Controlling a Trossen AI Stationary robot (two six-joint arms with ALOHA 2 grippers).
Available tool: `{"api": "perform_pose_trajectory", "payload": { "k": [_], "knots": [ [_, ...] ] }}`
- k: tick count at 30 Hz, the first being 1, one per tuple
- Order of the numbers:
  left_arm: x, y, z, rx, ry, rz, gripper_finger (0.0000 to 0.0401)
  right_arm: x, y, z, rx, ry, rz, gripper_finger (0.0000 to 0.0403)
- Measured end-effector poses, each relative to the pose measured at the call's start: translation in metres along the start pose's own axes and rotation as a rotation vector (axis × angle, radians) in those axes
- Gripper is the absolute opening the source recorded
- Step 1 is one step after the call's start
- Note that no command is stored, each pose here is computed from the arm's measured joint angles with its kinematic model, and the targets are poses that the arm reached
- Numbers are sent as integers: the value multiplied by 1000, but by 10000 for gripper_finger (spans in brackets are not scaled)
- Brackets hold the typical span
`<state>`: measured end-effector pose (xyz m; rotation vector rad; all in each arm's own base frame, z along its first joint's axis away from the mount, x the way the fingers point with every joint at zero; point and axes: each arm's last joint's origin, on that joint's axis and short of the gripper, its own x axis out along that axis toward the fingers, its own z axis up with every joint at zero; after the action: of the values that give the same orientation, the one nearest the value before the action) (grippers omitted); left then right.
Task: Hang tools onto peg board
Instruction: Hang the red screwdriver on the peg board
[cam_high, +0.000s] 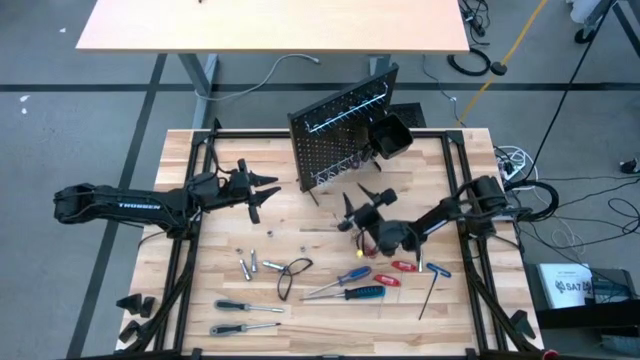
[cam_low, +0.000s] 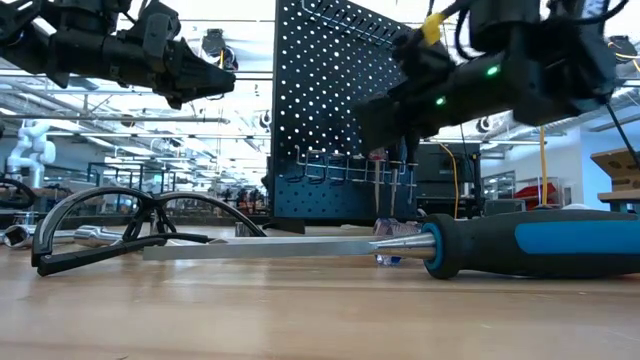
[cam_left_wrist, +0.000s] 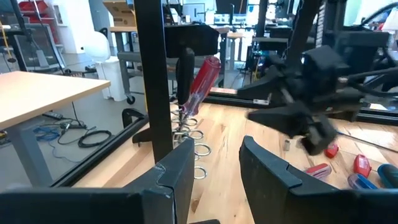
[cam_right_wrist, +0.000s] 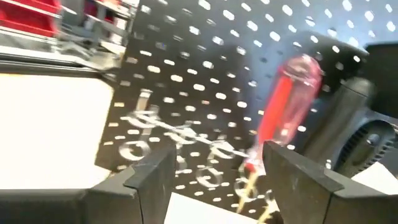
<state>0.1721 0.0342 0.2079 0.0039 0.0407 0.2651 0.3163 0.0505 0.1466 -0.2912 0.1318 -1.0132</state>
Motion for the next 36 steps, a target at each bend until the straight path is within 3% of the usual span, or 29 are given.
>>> {"api": "perform_pose_trajectory", "payload": {
  "k": [5, 11, 18, 21, 25, 31, 36],
  "knots": [
    [0, -1, -2, 1, 18, -45, 129, -35, 8, 11, 43, -37, 110, 228],
    [-1, -6, 0, 12, 0, -216, 129, -67, 2, 36, 105, -69, 206, 228],
    [-5, -27, 6, 142, -88, -415, 129, -88, -16, 59, 207, -39, 294, 228],
    [-7, -40, 14, 204, -150, -470, 129, -94, -25, 64, 261, -6, 357, 228],
    [-4, -62, 39, 255, -185, -487, 129, -98, -36, 65, 345, 94, 536, 228],
    [25, -97, 44, 408, 32, -421, 129, -94, -47, 50, 381, 386, 754, 228],
    [68, -122, 24, 546, 157, -446, 129, -95, -48, 41, 341, 497, 814, 228]
  ]
}}
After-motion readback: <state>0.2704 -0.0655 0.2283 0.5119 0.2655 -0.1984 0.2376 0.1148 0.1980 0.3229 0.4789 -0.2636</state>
